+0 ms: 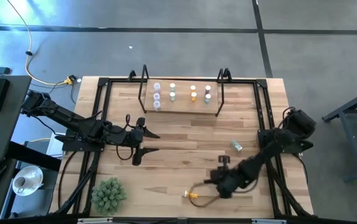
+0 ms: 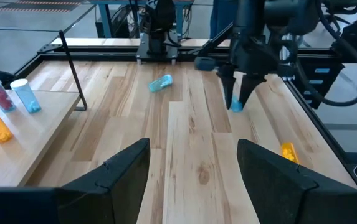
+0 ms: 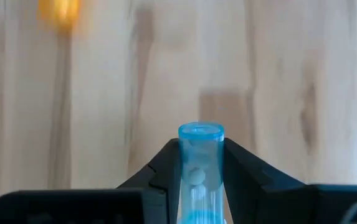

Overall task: Pick and place medicine bottles onto shelf by color
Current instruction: Put the blue pill bottle on the shelf aligned with the other blue pill bottles

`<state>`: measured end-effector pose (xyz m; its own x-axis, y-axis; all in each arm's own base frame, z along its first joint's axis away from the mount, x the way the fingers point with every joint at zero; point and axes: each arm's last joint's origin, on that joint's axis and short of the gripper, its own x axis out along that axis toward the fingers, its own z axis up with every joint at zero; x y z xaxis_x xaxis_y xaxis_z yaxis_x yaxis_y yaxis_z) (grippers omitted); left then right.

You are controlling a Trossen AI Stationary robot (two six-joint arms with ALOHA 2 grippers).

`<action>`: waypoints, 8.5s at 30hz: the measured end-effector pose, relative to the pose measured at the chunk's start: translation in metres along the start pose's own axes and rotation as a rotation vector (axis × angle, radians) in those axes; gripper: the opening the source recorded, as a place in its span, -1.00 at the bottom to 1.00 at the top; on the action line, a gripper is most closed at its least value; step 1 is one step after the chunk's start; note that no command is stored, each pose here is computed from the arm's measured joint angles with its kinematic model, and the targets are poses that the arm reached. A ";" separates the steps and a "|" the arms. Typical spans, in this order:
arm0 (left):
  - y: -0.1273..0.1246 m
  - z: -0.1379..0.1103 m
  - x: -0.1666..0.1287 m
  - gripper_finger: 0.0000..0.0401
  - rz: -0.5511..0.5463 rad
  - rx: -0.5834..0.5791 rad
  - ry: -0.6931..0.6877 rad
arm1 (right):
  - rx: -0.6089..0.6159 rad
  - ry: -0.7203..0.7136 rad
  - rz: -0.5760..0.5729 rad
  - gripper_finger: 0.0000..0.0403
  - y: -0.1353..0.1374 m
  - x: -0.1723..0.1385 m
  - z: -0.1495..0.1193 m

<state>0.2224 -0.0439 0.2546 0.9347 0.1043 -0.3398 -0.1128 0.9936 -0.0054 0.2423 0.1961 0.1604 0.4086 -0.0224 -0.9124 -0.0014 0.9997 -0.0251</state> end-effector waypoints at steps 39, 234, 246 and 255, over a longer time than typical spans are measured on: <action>-0.047 -0.048 0.051 0.16 0.181 0.669 0.126 | 0.993 -0.310 0.724 -0.60 -0.151 0.008 0.130; 0.012 -0.026 0.178 -0.54 0.393 0.207 -0.098 | 0.655 -0.419 -0.023 -0.51 -0.160 -0.062 0.085; 0.012 -0.026 0.178 -0.44 0.390 0.208 -0.097 | 0.653 -0.419 -0.024 -0.47 -0.160 -0.062 0.085; 0.010 -0.029 0.177 0.04 0.400 0.224 -0.053 | 0.638 -0.398 -0.036 -0.47 -0.160 -0.062 0.083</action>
<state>0.3769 -0.0172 0.1673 0.8493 0.4776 -0.2248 -0.3981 0.8592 0.3214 0.2928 0.0381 0.2543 0.6973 -0.1704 -0.6962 0.4983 0.8135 0.3000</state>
